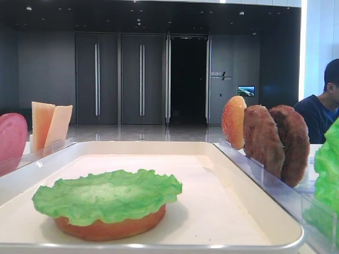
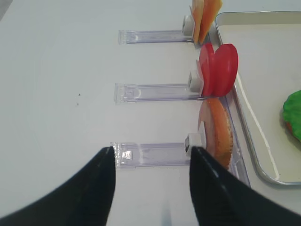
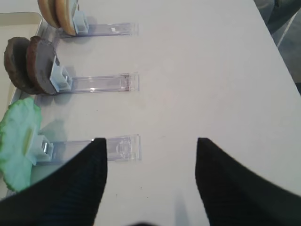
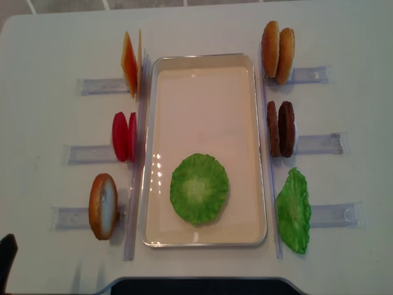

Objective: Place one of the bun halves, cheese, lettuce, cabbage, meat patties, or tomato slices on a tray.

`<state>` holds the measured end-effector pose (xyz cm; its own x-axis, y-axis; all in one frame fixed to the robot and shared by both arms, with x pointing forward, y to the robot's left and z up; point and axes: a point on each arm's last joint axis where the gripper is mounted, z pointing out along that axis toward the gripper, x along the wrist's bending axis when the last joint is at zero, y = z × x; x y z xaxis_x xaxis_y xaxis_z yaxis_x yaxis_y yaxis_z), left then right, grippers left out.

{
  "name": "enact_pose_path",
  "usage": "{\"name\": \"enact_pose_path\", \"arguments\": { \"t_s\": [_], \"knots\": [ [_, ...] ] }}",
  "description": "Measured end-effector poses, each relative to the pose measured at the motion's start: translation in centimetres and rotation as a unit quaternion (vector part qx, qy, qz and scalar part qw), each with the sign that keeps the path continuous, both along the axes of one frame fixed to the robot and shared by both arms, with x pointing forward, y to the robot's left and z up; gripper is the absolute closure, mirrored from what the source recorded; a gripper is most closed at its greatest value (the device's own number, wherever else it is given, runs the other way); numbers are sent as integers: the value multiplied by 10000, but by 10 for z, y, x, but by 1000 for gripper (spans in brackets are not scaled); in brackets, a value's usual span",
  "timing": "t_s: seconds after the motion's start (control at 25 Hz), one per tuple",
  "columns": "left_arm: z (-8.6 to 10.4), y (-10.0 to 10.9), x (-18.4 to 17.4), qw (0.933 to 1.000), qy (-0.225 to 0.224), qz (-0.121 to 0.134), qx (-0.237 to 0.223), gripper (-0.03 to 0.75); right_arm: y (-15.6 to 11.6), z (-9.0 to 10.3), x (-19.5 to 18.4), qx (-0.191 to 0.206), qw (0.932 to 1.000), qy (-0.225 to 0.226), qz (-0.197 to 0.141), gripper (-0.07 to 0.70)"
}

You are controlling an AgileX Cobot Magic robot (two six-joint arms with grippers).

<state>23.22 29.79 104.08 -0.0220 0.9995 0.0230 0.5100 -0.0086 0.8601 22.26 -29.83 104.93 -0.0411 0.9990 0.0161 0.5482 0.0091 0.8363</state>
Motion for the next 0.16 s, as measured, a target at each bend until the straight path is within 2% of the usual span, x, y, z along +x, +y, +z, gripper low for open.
{"name": "enact_pose_path", "arguments": {
  "t_s": [0.16],
  "knots": [
    [0, 0, 0, 10000, 0, 0, 0, 324, 0, -4, 6, -21, 9999, -96, 29, 207]
  ]
}}
